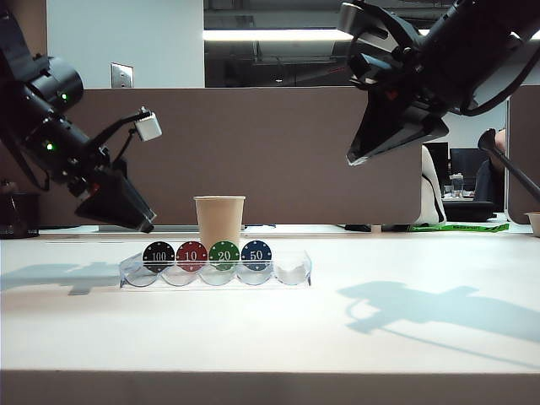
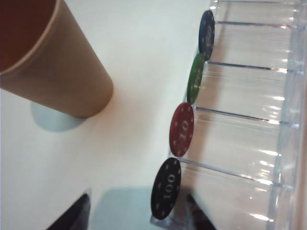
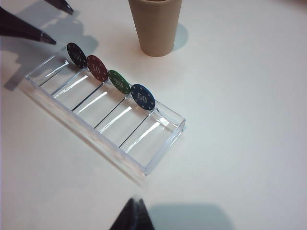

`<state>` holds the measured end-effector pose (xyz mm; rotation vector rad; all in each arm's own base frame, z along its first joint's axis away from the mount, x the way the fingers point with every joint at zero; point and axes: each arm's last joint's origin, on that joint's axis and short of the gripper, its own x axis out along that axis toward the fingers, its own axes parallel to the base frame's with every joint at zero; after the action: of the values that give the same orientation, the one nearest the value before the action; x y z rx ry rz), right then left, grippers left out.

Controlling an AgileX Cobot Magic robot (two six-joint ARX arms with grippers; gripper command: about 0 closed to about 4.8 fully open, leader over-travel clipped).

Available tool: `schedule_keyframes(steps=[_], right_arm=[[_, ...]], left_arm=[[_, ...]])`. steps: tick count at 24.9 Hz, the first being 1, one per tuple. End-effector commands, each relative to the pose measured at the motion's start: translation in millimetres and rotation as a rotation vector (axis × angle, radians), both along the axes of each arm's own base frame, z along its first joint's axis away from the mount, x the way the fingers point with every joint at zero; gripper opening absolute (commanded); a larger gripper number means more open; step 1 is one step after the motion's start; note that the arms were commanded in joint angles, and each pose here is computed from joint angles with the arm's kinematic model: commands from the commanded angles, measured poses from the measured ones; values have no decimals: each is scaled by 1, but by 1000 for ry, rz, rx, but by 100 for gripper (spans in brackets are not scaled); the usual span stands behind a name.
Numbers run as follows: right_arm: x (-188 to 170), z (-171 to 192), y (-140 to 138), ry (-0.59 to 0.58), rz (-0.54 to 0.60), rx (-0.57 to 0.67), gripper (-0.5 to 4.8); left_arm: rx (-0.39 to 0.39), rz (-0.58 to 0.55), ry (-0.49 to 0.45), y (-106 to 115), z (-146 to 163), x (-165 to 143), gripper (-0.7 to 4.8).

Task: Pick up the chip with the greater value and put it into the paper cup.

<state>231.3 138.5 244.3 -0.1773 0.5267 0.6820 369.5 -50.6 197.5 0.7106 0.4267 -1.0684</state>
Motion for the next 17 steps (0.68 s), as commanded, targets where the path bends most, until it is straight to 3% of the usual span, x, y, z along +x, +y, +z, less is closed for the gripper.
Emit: schedule_keyframes(steps=[1,17], right_arm=[[1,3,1,-17,4,13,-1],[1,3,1,-19,3,13,-1]], left_arm=[[-10,-15,23,-3,-3,3,255],[-40,-36,38,-12,-7,15,244]])
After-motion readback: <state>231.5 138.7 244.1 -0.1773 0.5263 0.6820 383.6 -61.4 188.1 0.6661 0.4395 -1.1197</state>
